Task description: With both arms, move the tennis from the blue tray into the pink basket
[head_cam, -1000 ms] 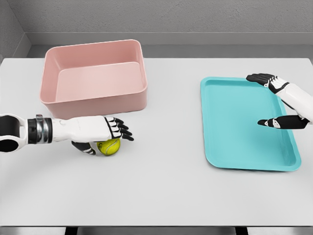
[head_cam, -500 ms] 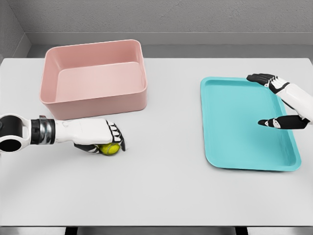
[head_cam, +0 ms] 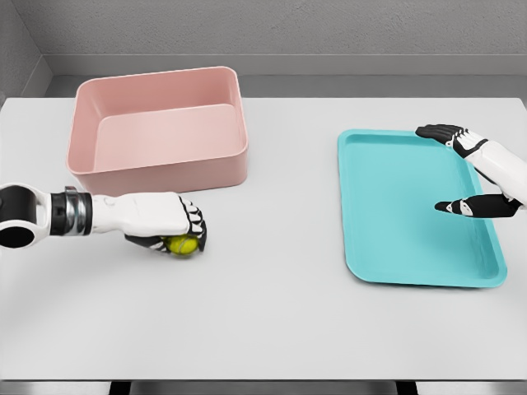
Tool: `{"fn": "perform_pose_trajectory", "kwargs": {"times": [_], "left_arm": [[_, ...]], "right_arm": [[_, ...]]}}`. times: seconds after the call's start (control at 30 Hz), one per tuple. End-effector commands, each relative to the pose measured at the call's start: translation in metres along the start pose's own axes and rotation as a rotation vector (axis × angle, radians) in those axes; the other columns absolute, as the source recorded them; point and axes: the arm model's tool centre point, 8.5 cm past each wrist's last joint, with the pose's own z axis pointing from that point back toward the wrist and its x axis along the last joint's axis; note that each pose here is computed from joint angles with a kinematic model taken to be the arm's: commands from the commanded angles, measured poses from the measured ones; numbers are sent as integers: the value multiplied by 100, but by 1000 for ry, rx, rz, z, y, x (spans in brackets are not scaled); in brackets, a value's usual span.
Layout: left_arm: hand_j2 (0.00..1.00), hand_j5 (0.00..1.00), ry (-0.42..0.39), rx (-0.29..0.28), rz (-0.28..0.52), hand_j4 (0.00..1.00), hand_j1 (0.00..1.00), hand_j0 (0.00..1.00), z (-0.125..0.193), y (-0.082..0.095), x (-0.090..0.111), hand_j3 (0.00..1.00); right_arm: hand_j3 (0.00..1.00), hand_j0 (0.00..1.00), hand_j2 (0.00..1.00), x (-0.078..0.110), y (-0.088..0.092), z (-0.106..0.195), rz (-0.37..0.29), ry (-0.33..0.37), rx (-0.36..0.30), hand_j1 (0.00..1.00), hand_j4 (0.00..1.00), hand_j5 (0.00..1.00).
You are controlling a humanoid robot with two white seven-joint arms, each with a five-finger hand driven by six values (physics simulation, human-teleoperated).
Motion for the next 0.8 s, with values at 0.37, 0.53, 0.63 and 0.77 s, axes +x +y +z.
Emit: {"fn": "perform_pose_trajectory", "kwargs": {"times": [0.37, 0.53, 0.63, 0.77], "left_arm": [[56, 56, 7, 51, -11, 56, 56, 56, 7, 27, -7, 56], [56, 56, 9, 75, -20, 56, 56, 56, 10, 41, -10, 56], [56, 56, 15, 89, -32, 56, 56, 56, 14, 51, -12, 56], [56, 56, 19, 99, -41, 56, 56, 56, 16, 58, -14, 56]], "right_arm": [[100, 100, 100, 0, -1, 0, -6, -1, -5, 100, 100, 100], [100, 100, 100, 0, -1, 0, -6, -1, -5, 100, 100, 100], [100, 100, 100, 0, -1, 0, -7, 0, -4, 100, 100, 100], [100, 100, 100, 0, -1, 0, -7, 0, -4, 100, 100, 100]]}}
